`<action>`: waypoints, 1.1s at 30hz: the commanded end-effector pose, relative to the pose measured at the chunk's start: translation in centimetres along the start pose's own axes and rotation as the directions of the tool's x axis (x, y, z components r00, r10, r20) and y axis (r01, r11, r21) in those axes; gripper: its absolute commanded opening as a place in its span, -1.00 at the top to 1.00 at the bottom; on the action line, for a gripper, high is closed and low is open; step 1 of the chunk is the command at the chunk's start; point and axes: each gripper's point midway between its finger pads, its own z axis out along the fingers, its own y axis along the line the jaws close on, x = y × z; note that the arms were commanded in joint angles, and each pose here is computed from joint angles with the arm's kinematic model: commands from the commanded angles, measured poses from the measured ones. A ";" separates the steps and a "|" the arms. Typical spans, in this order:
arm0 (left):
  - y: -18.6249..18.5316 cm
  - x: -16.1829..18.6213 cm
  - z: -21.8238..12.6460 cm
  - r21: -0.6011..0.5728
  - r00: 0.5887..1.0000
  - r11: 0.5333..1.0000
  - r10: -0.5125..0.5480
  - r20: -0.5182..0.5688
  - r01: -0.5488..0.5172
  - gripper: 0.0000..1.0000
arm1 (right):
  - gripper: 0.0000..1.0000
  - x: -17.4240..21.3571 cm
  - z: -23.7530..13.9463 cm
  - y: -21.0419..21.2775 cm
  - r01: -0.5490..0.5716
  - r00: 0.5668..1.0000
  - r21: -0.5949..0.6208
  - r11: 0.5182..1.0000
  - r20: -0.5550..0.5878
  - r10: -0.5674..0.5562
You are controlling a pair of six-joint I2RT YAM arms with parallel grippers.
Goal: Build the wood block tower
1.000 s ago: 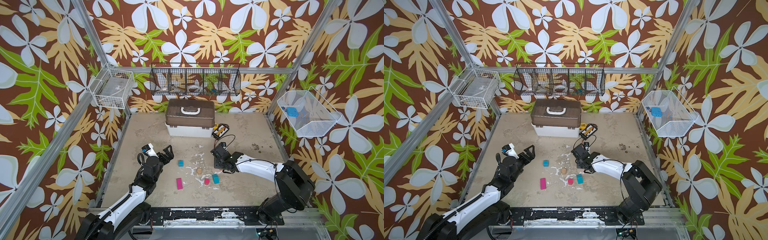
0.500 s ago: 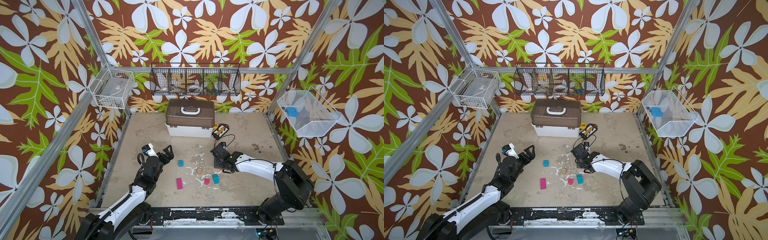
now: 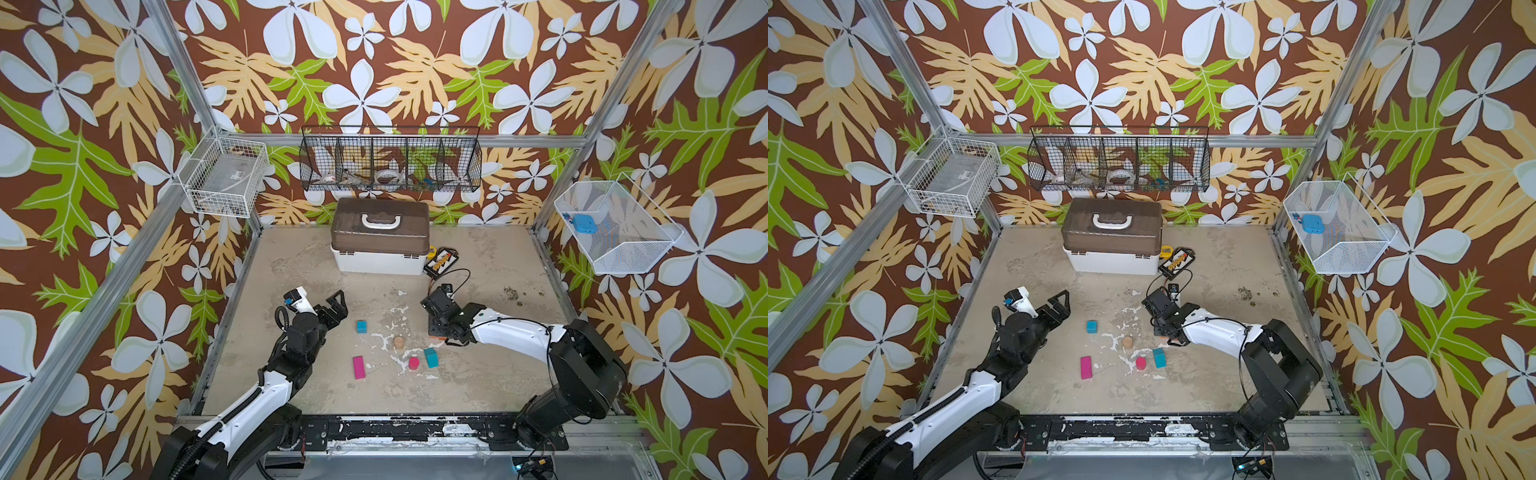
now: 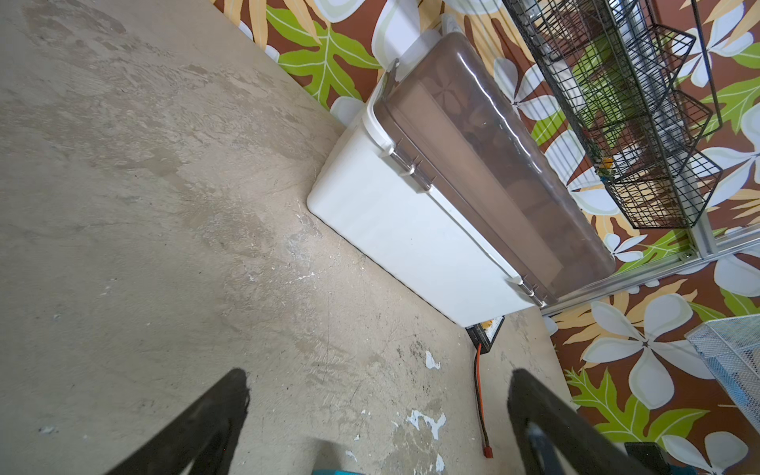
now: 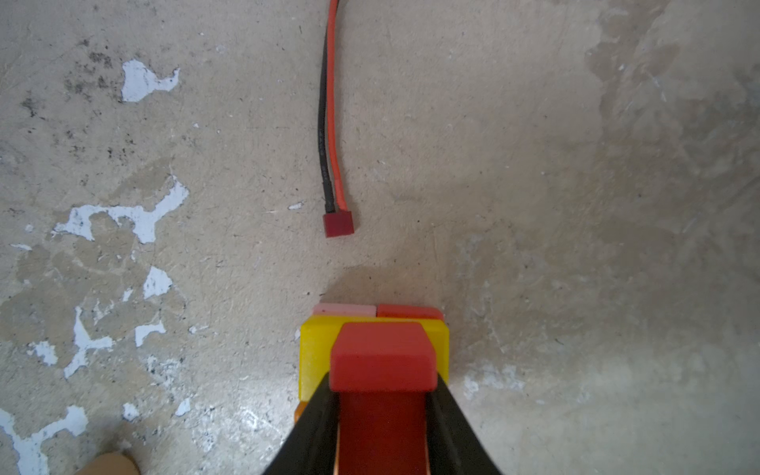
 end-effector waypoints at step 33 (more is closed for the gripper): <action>-0.4 -0.3 0.2 0.013 1.000 1.000 -0.013 0.006 0.013 -0.99 | 0.17 0.0 -0.7 0.3 -0.017 1.000 -0.047 0.999 0.012 0.018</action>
